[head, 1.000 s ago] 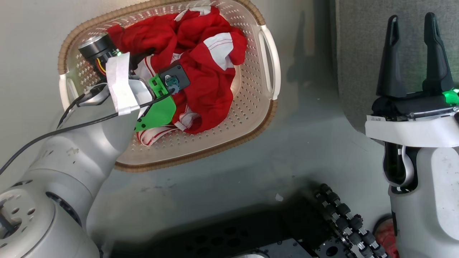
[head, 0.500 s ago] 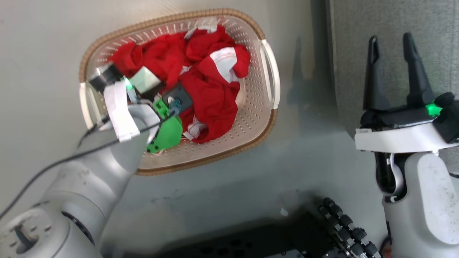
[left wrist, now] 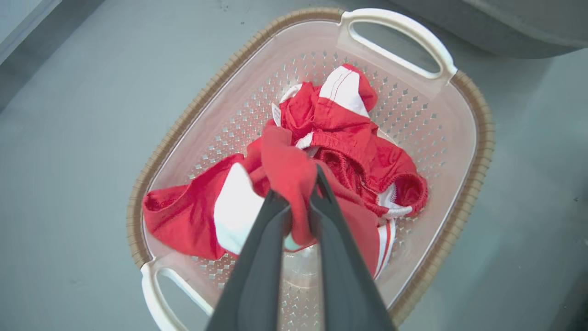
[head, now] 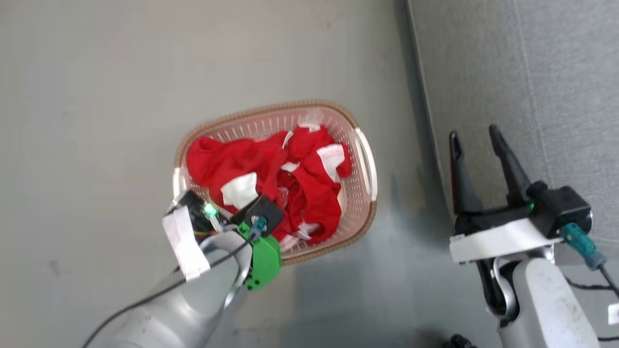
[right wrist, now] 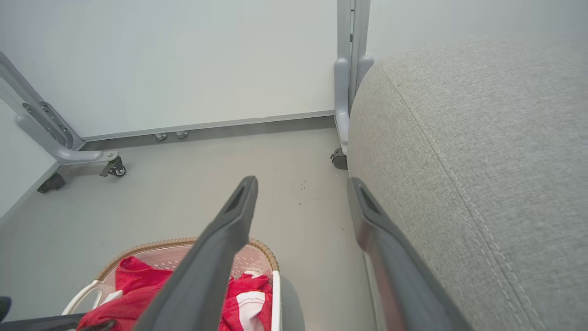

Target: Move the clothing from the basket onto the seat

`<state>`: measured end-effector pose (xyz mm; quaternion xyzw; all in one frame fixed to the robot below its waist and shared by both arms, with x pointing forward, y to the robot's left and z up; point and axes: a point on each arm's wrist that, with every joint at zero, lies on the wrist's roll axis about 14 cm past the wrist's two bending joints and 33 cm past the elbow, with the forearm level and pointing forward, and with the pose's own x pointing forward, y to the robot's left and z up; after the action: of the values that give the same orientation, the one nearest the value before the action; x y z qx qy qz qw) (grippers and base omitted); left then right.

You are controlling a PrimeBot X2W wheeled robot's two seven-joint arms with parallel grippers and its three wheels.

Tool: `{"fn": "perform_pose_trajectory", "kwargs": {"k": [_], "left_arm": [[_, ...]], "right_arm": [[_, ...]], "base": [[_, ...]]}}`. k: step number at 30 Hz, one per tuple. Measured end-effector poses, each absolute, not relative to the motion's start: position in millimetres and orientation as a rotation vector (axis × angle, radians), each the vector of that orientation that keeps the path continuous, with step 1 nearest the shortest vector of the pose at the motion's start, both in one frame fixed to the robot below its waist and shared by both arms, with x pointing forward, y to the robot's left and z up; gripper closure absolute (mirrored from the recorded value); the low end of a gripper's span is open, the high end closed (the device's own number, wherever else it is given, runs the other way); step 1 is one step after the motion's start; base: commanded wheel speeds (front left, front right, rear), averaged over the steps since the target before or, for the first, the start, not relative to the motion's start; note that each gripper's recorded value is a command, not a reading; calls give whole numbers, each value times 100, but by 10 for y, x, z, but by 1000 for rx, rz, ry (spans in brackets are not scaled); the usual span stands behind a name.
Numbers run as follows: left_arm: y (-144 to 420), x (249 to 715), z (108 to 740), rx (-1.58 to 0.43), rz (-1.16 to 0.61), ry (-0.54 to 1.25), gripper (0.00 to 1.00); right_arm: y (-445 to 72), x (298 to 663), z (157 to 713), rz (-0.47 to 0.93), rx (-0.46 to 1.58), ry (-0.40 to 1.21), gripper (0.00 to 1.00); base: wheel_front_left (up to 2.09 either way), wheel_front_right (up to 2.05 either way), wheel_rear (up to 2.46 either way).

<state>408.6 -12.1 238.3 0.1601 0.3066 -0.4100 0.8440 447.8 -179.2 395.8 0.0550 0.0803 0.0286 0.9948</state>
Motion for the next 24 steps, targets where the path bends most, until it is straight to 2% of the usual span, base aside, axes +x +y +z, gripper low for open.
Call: {"fn": "perform_pose_trajectory", "kwargs": {"k": [14, 24], "left_arm": [[96, 3901, 3663, 220, -604, 358, 100], [206, 3872, 4590, 184, -499, 85, 100]], "right_arm": [[-1490, 3726, 4588, 135, 137, 63, 0], [-1364, 3389, 4979, 176, 147, -53, 0]], "base": [[0, 0, 0], [0, 0, 0]]}}
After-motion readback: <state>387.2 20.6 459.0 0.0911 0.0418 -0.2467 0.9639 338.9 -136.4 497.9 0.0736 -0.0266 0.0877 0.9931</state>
